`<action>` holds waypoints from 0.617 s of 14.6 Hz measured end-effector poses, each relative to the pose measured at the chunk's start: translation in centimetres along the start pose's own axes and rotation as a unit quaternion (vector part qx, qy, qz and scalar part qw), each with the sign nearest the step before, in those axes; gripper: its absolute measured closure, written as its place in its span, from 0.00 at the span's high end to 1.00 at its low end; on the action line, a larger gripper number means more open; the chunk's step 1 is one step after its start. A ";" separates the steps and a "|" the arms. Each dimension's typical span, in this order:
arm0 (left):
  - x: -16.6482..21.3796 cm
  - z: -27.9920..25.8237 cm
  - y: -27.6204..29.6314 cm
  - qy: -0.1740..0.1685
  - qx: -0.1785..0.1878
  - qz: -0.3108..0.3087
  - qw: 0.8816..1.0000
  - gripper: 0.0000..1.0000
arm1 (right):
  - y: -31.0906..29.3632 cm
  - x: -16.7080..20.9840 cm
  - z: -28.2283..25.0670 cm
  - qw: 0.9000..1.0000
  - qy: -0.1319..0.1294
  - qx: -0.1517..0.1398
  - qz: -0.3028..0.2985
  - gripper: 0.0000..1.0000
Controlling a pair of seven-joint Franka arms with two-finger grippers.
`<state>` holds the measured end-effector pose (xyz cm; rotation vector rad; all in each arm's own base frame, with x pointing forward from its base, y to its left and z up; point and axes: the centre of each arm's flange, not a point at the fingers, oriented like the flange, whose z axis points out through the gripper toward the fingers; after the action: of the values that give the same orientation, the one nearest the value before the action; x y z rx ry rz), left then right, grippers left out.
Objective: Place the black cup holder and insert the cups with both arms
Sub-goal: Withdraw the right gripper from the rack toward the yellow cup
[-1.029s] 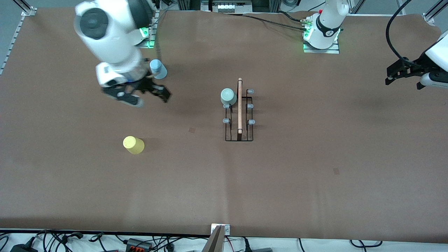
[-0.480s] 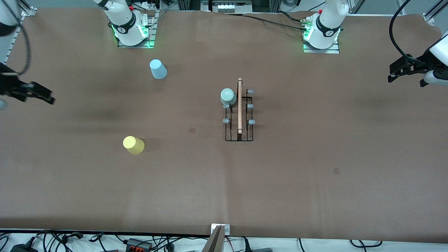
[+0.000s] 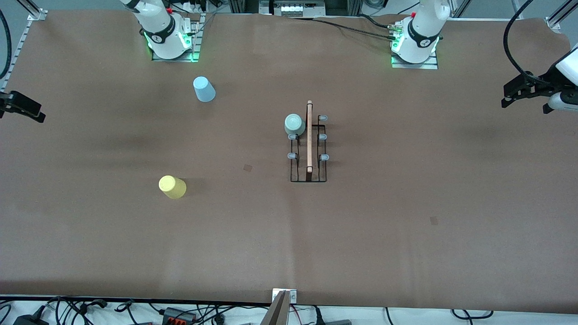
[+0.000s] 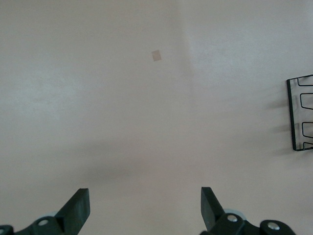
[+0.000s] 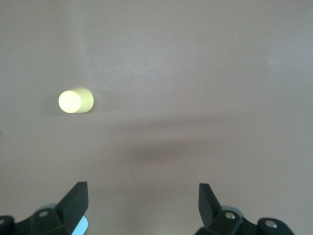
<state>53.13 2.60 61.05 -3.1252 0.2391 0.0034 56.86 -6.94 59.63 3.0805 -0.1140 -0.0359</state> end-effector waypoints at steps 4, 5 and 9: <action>0.0 0.0 0.0 -0.001 0.000 0.000 1.000 1.00 | -1.6 0.9 1.7 1.000 -0.014 0.001 -0.013 1.00; 0.0 0.0 0.0 -0.001 0.000 0.000 1.000 1.00 | -2.0 1.7 2.3 1.000 -0.002 0.001 -0.017 1.00; 0.0 0.0 0.0 -0.001 0.000 0.000 1.000 1.00 | -7.9 4.6 8.2 0.998 0.022 0.006 -0.064 1.00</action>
<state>53.15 2.60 61.07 -3.1254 0.2392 0.0066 61.82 0.10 50.92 3.0931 0.0869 0.0280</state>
